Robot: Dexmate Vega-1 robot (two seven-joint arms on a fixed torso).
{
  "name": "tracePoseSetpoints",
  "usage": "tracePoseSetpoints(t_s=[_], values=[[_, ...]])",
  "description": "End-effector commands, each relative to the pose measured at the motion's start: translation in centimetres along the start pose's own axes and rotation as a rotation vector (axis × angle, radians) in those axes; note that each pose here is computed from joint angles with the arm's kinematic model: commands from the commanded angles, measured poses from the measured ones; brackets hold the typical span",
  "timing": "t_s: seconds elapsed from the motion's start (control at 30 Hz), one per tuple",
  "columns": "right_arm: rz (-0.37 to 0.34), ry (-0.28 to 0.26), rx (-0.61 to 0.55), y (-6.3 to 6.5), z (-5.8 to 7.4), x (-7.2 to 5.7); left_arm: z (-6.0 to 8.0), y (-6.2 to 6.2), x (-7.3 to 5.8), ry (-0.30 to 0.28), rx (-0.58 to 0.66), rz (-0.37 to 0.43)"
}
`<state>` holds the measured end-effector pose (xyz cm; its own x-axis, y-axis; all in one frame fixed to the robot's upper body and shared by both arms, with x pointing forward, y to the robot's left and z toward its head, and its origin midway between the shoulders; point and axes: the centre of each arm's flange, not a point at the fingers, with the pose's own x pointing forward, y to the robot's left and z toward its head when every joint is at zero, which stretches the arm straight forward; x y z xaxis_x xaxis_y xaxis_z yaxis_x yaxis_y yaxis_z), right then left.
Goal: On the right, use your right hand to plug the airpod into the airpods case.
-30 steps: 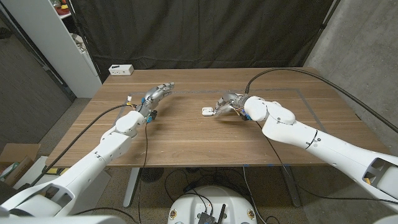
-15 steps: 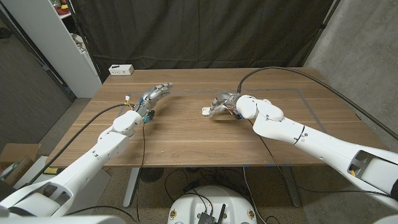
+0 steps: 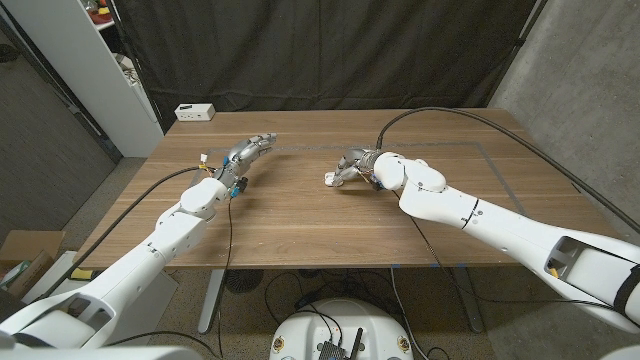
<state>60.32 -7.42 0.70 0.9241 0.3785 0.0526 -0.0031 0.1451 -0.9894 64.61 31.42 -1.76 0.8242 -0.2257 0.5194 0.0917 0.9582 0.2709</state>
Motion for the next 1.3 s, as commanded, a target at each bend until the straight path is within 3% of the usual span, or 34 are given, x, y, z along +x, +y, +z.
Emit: tracePoseSetpoints(t_s=[0.03,1.3], values=[[-0.019,-0.005,0.013,0.0,0.5,1.2,-0.1,0.4,-0.1,0.002,0.001,0.010],[-0.032,-0.004,0.034,-0.2,0.2,3.4,-0.5,0.4,0.6,0.013,-0.005,0.017]])
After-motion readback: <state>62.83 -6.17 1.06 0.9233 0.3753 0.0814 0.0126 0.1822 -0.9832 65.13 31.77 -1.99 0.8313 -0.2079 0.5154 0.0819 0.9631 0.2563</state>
